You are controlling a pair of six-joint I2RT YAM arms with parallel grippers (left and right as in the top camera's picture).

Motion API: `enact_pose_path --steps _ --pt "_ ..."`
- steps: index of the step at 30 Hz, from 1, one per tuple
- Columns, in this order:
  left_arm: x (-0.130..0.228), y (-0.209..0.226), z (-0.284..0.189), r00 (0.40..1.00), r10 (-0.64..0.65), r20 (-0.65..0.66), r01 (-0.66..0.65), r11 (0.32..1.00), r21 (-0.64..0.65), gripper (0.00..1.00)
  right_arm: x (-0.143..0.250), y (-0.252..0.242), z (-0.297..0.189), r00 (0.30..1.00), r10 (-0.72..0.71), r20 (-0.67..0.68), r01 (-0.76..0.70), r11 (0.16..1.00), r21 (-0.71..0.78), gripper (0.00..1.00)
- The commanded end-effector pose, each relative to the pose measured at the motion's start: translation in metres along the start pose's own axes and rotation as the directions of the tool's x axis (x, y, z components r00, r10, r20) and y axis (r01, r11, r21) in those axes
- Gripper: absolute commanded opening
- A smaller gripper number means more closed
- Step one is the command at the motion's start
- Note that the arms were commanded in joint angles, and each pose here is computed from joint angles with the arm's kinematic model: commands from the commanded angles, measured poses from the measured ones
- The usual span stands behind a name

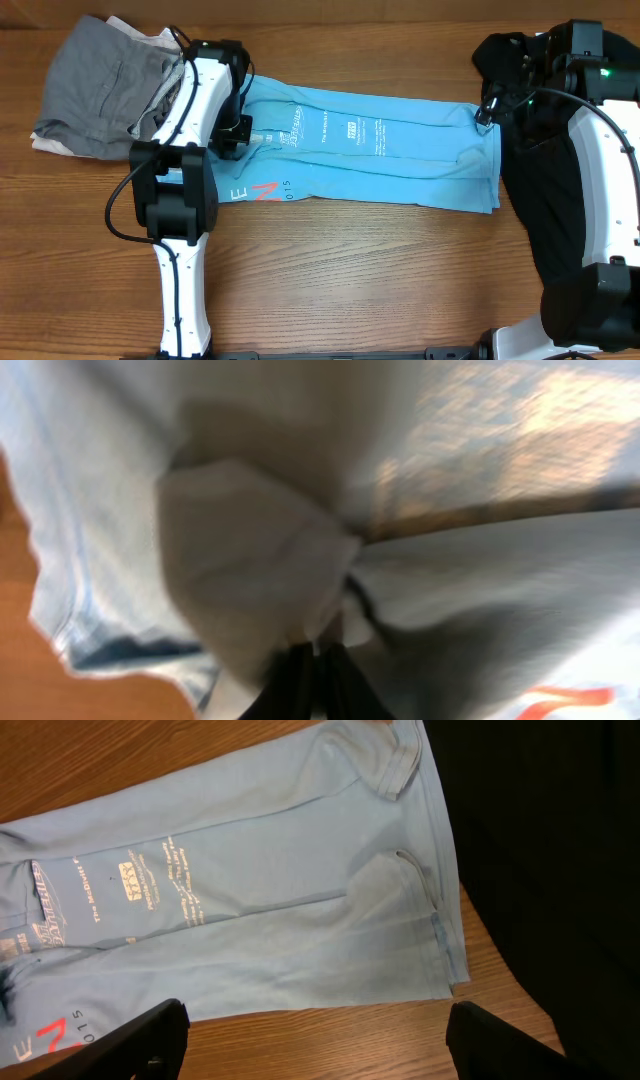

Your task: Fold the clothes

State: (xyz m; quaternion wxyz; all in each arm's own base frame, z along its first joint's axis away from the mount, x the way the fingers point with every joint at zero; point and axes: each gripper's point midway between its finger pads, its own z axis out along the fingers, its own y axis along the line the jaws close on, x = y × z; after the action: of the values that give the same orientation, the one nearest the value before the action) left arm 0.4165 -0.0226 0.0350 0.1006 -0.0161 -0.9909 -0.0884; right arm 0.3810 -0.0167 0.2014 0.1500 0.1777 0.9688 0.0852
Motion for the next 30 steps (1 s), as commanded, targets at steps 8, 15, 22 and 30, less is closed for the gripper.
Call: enact_pose_path --steps 8,15,22,30 --pt "-0.022 0.038 -0.013 0.981 -0.179 0.079 0.176 0.983 0.044 0.04 -0.005 0.005 -0.007 1.000 0.000 0.022 0.001 1.000 -0.016 0.87" --pt "-0.072 0.016 -0.046 0.945 -0.121 0.304 0.098 0.991 0.087 0.11 -0.005 0.005 -0.007 1.000 -0.001 0.023 0.001 1.000 -0.017 0.87" --pt "-0.082 -0.026 -0.038 0.942 -0.018 0.335 -0.033 0.989 0.145 0.44 -0.009 0.006 -0.007 0.999 -0.004 0.040 0.005 1.000 -0.018 0.88" --pt "-0.082 -0.036 -0.011 0.952 -0.003 0.306 -0.044 0.988 0.149 0.63 -0.010 0.006 -0.007 0.999 -0.008 0.045 0.009 1.000 -0.019 0.88"
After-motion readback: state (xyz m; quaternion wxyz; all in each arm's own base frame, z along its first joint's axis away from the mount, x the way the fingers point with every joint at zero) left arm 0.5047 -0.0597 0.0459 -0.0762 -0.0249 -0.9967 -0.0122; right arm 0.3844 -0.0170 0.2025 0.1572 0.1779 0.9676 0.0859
